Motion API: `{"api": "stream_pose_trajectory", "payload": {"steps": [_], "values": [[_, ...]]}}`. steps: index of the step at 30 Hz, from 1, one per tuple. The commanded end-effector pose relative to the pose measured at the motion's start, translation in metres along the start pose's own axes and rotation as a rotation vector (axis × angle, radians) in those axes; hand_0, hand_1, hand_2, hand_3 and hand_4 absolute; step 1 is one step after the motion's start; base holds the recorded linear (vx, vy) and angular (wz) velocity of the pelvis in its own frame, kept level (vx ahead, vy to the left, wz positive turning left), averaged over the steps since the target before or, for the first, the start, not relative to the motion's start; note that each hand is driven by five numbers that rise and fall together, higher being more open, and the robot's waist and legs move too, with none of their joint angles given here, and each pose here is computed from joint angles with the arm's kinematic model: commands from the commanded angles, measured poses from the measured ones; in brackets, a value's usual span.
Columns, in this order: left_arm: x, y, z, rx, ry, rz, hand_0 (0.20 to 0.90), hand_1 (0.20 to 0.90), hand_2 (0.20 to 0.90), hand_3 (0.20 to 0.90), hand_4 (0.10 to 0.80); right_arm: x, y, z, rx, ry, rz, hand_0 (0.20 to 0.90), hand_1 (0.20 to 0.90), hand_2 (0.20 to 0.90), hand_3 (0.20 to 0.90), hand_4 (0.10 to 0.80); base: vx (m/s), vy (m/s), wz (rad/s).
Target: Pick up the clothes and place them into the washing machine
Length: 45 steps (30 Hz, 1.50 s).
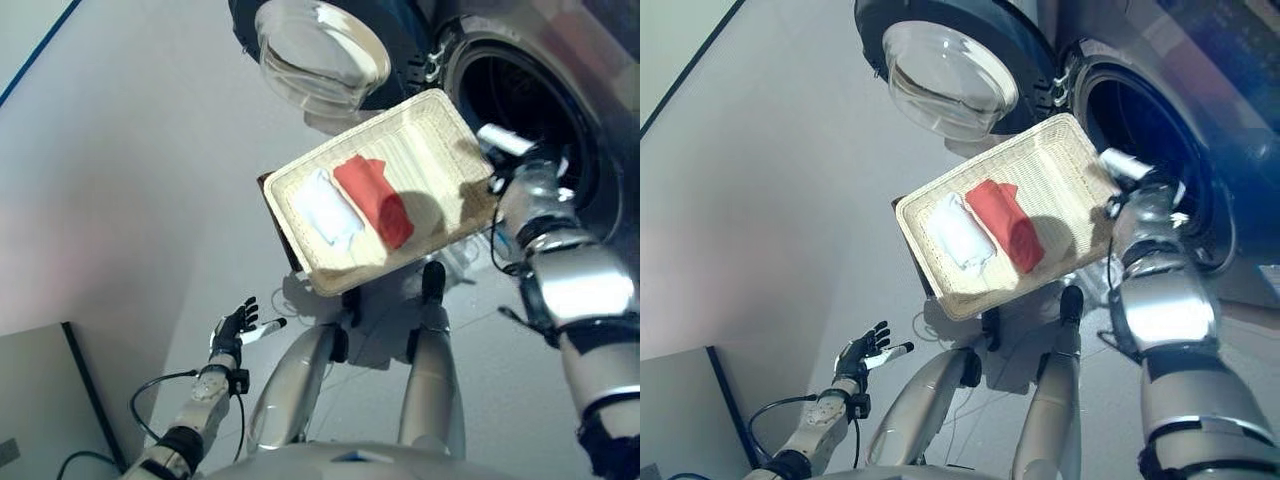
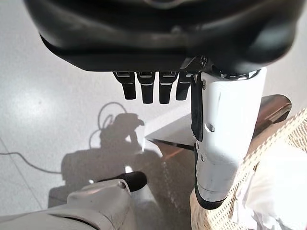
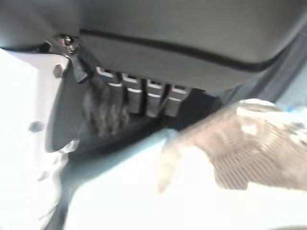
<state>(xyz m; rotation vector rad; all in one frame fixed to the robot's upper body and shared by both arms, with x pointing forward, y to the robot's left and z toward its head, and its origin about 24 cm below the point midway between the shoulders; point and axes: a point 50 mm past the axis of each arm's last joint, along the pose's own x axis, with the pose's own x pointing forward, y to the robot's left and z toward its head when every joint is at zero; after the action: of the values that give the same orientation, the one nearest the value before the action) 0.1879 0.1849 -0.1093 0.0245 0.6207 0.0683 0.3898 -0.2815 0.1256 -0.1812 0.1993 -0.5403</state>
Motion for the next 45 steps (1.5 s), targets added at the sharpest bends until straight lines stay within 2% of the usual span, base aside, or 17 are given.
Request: {"api": "stream_pose_trajectory", "payload": {"steps": [1, 8, 16, 23, 29, 36, 45], "values": [[-0.004, 0.048, -0.002, 0.018, 0.006, 0.161, 0.9, 0.9, 0.9, 0.9, 0.8, -0.003, 0.012, 0.014, -0.079, -0.128, 0.076, 0.9, 0.9, 0.9, 0.9, 0.8, -0.004, -0.076, 0.08], [-0.005, 0.06, -0.002, 0.022, 0.01, 0.214, 0.9, 0.9, 0.9, 0.9, 0.8, -0.012, 0.031, -0.014, -0.125, -0.091, 0.142, 0.9, 0.9, 0.9, 0.9, 0.8, 0.001, -0.057, 0.16], [-0.008, 0.074, 0.005, 0.067, -0.032, 0.263, 0.9, 0.9, 0.9, 0.9, 0.8, -0.021, 0.042, -0.041, -0.371, -0.113, 0.177, 0.9, 0.9, 0.9, 0.9, 0.8, 0.015, -0.058, 0.23], [-0.009, 0.082, 0.024, 0.077, -0.123, 0.278, 0.9, 0.9, 0.9, 0.9, 0.8, -0.02, 0.032, -0.053, -0.448, -0.061, 0.113, 0.9, 0.9, 0.9, 0.9, 0.8, 0.054, -0.043, 0.25], [-0.009, 0.088, 0.044, 0.053, -0.213, 0.318, 0.9, 0.9, 0.9, 0.9, 0.8, -0.015, 0.024, -0.041, -0.455, -0.063, 0.028, 0.9, 0.9, 0.9, 0.9, 0.8, 0.028, -0.02, 0.24], [-0.005, 0.08, 0.067, -0.01, -0.306, 0.319, 0.9, 0.9, 0.9, 0.9, 0.8, -0.009, 0.015, -0.02, -0.462, -0.083, -0.068, 0.9, 0.9, 0.9, 0.9, 0.8, 0.017, 0.026, 0.26], [0.0, 0.053, 0.085, -0.04, -0.373, 0.278, 0.9, 0.9, 0.9, 0.9, 0.8, -0.006, -0.002, -0.018, -0.749, -0.076, -0.151, 0.9, 0.9, 0.9, 0.9, 0.8, 0.028, 0.055, 0.14]]}}
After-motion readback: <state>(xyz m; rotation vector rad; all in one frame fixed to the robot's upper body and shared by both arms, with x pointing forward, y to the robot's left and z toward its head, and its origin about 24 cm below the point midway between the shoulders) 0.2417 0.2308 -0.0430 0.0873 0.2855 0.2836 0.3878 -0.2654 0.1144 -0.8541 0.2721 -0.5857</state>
